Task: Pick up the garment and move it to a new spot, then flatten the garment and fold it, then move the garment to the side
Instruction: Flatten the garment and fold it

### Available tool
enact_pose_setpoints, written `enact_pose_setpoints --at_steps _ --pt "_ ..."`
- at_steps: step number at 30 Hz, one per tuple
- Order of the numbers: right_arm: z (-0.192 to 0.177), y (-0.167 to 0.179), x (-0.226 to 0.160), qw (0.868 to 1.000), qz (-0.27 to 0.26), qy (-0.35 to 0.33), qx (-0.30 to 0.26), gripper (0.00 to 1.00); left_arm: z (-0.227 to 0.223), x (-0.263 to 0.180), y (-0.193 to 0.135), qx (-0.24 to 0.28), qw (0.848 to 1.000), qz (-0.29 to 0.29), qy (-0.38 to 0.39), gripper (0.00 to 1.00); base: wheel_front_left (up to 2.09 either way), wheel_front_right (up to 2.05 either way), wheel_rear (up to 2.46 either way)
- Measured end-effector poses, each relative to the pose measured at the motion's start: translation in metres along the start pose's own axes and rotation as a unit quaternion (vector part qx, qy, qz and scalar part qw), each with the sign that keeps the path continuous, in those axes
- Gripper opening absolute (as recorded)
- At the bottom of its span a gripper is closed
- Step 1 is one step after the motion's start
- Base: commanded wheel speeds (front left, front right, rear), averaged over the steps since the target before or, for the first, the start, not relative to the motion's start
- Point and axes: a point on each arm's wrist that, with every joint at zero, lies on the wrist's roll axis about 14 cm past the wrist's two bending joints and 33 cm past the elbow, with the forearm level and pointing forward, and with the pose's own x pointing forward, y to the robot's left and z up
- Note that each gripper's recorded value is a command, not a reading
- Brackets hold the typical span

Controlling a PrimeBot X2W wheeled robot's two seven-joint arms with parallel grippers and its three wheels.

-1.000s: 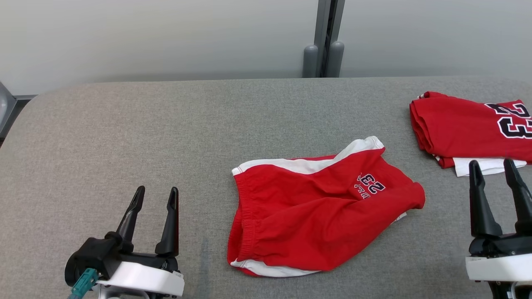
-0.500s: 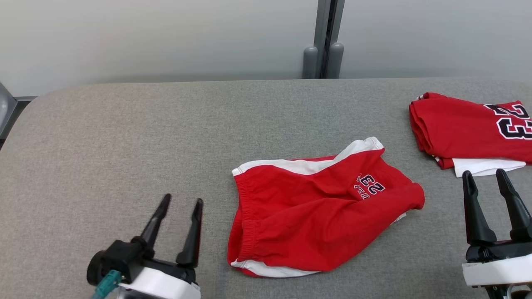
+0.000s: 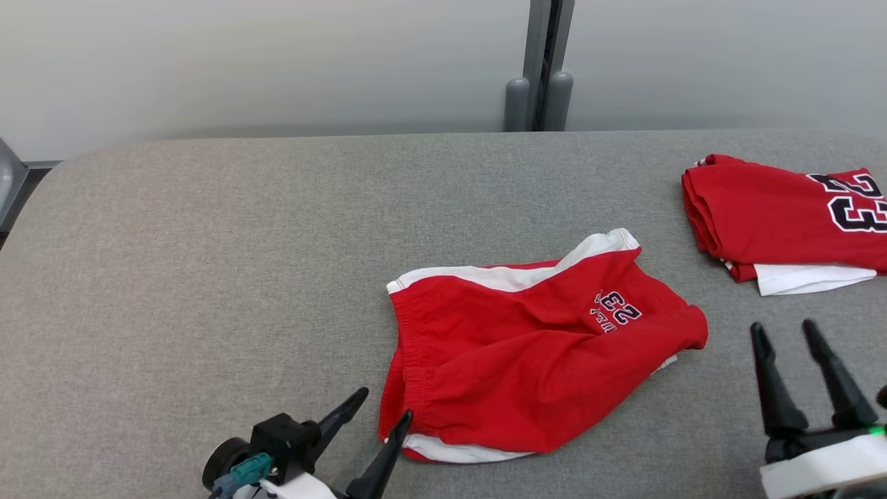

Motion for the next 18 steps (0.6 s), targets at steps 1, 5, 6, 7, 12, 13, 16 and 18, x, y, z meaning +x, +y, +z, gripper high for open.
enact_pose_setpoints --at_steps 1,5,6,7,12,13,16,18 --pt "-0.009 0.001 -0.002 1.000 0.002 0.015 0.004 1.00 -0.002 -0.001 -0.001 -0.003 1.000 -0.004 0.008 1.00 0.00 0.00 0.00" --pt "-0.045 0.000 -0.015 0.995 0.015 0.098 0.007 1.00 -0.017 -0.004 -0.005 -0.013 0.999 -0.021 0.048 1.00 0.00 0.00 0.00" --pt "-0.052 0.001 -0.018 0.993 0.019 0.118 0.007 1.00 -0.022 -0.005 -0.006 -0.019 0.998 -0.024 0.061 1.00 0.00 0.00 0.00" --pt "-0.060 0.001 -0.020 0.990 0.023 0.137 0.008 1.00 -0.027 -0.006 -0.008 -0.023 0.997 -0.028 0.075 1.00 0.00 0.00 0.00" --pt "-0.074 0.006 -0.016 0.984 0.040 0.175 0.010 1.00 -0.039 -0.006 -0.004 -0.026 0.993 -0.033 0.111 1.00 0.00 0.00 0.00" --pt "-0.076 0.007 -0.014 0.982 0.042 0.182 0.011 1.00 -0.040 -0.005 -0.005 -0.029 0.992 -0.035 0.115 1.00 0.00 0.00 0.00" --pt "-0.085 0.009 -0.008 0.978 0.050 0.203 0.008 1.00 -0.043 -0.003 -0.006 -0.027 0.991 -0.040 0.123 1.00 0.00 0.00 0.00" --pt "-0.088 0.013 -0.001 0.976 0.058 0.211 0.005 1.00 -0.038 0.002 -0.005 -0.022 0.992 -0.042 0.116 1.00 0.00 0.00 0.00"
